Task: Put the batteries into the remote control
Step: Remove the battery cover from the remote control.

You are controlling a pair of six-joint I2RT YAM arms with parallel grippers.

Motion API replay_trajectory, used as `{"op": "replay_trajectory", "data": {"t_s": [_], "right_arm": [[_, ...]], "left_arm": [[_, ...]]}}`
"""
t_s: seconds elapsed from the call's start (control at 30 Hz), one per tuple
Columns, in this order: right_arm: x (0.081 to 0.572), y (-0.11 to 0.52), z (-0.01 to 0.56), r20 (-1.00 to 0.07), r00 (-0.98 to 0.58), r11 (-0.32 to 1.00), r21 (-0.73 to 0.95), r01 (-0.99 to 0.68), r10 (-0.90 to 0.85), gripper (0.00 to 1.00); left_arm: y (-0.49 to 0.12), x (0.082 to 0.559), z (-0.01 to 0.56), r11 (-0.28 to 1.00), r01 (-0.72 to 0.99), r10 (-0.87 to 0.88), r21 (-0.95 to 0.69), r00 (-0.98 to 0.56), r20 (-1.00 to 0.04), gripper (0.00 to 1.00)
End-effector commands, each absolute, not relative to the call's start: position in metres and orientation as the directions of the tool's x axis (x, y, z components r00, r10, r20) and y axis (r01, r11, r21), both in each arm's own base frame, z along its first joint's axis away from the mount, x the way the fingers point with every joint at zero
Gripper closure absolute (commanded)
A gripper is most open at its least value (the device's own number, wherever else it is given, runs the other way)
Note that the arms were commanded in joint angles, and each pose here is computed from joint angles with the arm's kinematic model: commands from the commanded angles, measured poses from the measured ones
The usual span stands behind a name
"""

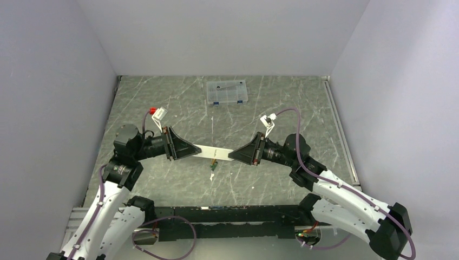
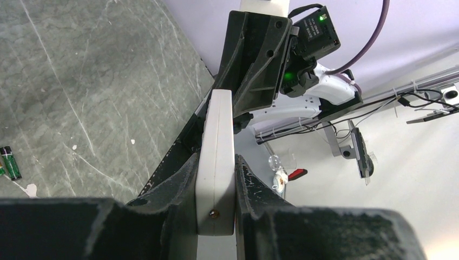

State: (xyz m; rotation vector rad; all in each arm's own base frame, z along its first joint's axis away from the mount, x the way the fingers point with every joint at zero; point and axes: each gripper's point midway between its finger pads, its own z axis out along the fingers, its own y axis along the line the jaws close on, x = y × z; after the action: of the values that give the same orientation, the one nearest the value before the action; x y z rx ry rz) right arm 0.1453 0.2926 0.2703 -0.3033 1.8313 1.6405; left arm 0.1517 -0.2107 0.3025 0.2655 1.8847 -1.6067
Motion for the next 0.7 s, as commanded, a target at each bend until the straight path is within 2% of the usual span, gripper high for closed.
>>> {"op": "replay_trajectory", "data": {"t_s": [0.0, 0.17, 0.67], "right_arm": [[0.1436, 0.2896, 0.279, -0.632, -0.729, 0.177, 0.774, -0.608, 0.262, 0.93], [0.1429, 0.2891, 0.2785, -0.633, -0.729, 0.18, 0.774, -0.608, 0.259, 0.91], [0.1413, 0.2863, 0.2766, -0.63, -0.733, 0.193, 0.776, -0.6, 0.255, 0.76]], "left_arm": [[-0.2094, 0.1588, 0.3181, 0.233, 0.572, -0.278, -0.786, -0.736, -0.618, 1.0], [-0.2096, 0.1589, 0.3171, 0.234, 0.569, -0.272, -0.788, -0.74, -0.615, 1.0], [-0.2101, 0.1607, 0.3159, 0.238, 0.569, -0.266, -0.787, -0.741, -0.617, 1.0]]}}
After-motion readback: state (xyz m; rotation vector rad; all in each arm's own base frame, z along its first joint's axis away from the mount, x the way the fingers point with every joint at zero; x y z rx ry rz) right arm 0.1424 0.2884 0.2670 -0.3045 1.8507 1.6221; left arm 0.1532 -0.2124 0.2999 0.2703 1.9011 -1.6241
